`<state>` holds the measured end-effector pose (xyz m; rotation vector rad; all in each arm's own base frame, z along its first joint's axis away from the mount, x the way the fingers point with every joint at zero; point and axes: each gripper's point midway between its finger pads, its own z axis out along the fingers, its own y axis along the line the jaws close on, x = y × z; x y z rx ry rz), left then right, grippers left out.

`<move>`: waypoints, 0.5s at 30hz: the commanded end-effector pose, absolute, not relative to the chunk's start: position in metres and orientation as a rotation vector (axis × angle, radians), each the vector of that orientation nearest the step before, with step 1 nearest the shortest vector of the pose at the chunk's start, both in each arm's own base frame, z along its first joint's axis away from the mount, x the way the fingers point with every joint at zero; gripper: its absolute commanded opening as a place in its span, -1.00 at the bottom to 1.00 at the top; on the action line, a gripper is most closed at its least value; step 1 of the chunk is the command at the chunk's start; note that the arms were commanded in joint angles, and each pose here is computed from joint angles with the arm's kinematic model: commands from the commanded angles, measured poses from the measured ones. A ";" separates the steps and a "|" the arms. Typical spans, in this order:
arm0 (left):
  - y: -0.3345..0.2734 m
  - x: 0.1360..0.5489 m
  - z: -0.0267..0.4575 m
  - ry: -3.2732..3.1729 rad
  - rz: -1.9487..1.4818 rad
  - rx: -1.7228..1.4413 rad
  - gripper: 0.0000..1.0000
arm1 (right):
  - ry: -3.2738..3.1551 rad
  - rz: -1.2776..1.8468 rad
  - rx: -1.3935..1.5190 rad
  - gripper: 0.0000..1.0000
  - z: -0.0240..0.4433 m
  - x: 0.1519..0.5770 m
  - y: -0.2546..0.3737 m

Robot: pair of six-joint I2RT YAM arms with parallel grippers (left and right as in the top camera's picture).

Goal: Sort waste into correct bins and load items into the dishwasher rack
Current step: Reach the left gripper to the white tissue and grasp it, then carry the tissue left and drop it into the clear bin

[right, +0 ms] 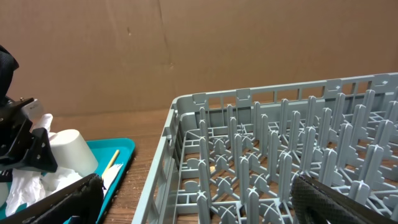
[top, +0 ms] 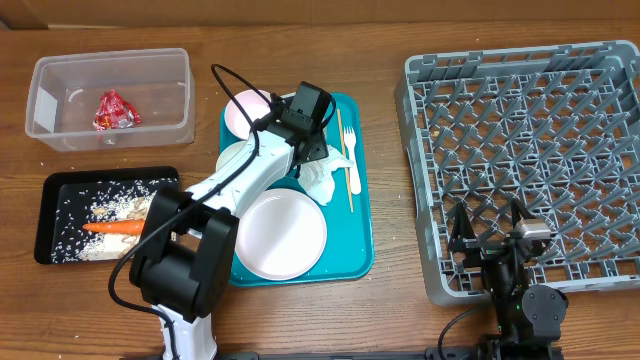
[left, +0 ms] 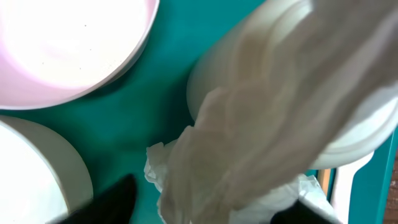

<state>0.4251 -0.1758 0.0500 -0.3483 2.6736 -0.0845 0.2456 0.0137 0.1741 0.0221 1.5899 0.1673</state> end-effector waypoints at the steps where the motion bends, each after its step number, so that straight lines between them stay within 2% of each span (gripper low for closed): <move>1: -0.179 0.425 0.058 2.667 -0.107 -0.340 -0.33 | 1.589 0.163 0.031 1.00 0.172 0.246 0.012; 2: -0.179 0.425 0.060 2.666 -0.110 -0.340 -0.41 | 1.589 0.162 0.031 1.00 0.172 0.246 0.012; 3: -0.179 0.423 0.064 2.665 -0.114 -0.340 -0.69 | 1.589 0.162 0.031 1.00 0.172 0.246 0.012; 4: -0.178 0.422 0.070 2.662 -0.116 -0.340 -0.87 | 1.589 0.163 0.031 1.00 0.172 0.246 0.012; 5: -0.177 0.420 0.075 2.658 -0.119 -0.340 -0.92 | 1.589 0.163 0.031 1.00 0.172 0.246 0.012; 10: -0.174 0.409 0.132 2.586 -0.196 -0.337 -0.92 | 1.589 0.162 0.031 1.00 0.172 0.246 0.012; 15: -0.156 0.399 0.222 2.390 -0.308 -0.356 -0.92 | 1.589 0.163 0.031 1.00 0.172 0.246 0.012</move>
